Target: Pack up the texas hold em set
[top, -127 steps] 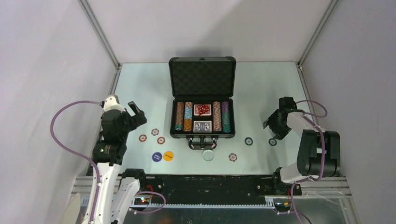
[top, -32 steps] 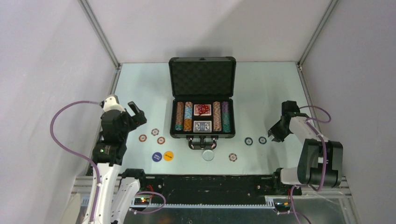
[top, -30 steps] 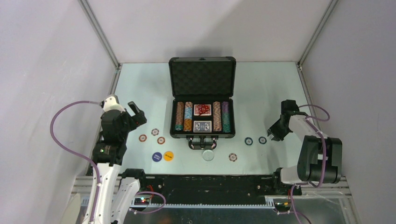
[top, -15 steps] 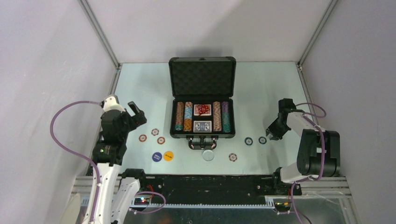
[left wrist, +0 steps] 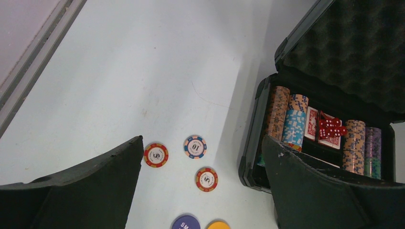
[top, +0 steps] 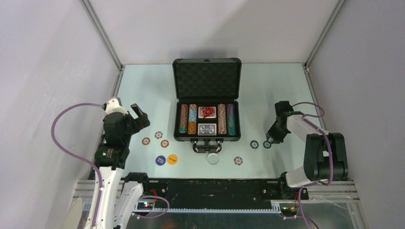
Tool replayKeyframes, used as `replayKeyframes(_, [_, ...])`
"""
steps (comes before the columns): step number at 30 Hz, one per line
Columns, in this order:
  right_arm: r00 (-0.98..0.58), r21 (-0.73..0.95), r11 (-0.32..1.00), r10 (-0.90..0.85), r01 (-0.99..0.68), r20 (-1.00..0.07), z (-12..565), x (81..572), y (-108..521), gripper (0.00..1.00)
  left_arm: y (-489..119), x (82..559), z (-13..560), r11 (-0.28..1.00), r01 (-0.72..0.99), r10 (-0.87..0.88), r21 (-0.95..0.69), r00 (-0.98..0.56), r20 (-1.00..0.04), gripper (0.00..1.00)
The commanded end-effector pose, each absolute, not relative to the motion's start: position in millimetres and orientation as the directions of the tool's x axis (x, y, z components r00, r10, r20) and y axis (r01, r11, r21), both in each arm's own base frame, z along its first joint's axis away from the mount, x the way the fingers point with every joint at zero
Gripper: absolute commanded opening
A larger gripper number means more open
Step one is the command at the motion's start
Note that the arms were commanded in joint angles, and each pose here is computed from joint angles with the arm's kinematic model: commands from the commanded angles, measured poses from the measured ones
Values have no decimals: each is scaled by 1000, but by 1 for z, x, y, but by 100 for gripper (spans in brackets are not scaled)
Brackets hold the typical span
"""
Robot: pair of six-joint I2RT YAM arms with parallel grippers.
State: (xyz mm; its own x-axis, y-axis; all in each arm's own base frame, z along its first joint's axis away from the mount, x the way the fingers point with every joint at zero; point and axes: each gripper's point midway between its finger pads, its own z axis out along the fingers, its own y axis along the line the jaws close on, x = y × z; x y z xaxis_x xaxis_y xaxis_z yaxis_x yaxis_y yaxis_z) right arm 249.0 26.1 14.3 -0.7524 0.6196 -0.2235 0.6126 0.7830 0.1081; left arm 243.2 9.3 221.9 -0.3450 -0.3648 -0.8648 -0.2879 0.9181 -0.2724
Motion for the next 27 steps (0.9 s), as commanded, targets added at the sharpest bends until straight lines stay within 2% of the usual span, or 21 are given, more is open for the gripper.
replayKeyframes(1, [-748,81,772,632,630,-205,10,229,25,32,14,245,229,924,-286,-343,-255,-320,-883,98])
replayKeyframes(18, [-737,181,758,652,627,-176,10,184,65,32,13,245,229,924,-281,-344,-258,-322,-882,98])
replayKeyframes(27, [-793,187,804,591,564,-150,7,169,103,32,12,245,228,924,-280,-344,-258,-323,-882,98])
